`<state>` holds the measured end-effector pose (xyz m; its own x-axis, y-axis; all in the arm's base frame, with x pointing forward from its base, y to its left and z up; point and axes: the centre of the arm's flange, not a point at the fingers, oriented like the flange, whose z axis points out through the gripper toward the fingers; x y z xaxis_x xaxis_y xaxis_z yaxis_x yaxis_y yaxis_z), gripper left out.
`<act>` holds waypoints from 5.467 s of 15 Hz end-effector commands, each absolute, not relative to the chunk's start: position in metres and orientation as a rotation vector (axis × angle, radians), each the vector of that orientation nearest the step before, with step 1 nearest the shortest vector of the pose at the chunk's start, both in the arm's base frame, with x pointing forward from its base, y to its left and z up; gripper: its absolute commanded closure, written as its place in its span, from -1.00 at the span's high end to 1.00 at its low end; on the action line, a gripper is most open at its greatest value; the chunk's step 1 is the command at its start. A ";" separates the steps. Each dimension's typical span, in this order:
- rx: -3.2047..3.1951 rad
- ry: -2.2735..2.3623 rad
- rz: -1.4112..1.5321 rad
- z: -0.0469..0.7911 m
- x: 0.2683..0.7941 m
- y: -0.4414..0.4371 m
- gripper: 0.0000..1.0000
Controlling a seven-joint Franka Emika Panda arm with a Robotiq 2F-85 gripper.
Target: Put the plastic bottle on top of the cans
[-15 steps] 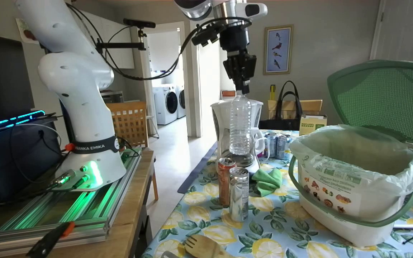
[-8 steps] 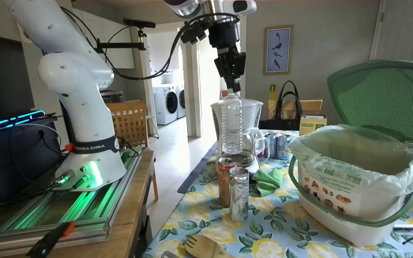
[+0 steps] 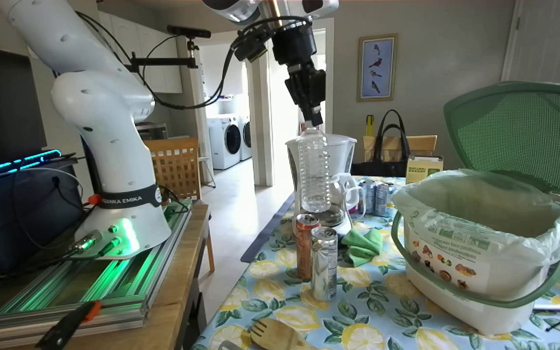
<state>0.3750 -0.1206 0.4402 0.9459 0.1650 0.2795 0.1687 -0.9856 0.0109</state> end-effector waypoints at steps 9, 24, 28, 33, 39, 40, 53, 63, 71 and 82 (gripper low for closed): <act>-3.094 -0.225 -0.522 0.417 0.363 -0.133 -0.85; -3.096 -0.211 -0.501 0.409 0.360 -0.139 -0.85; -3.097 -0.203 -0.500 0.409 0.359 -0.142 -0.85; -3.098 -0.196 -0.498 0.408 0.359 -0.144 -0.85; -3.097 -0.202 -0.491 0.407 0.359 -0.143 -0.85; -3.097 -0.203 -0.490 0.407 0.359 -0.142 -0.85; -3.100 -0.204 -0.472 0.402 0.360 -0.143 -0.85; -3.100 -0.200 -0.472 0.402 0.360 -0.143 0.55; -3.091 -0.184 -0.480 0.408 0.360 -0.143 1.00; -3.075 0.012 -0.428 0.448 0.353 -0.126 1.00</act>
<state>0.3586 -0.1371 0.4276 0.9595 0.0320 0.2799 0.0438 -0.9984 -0.0360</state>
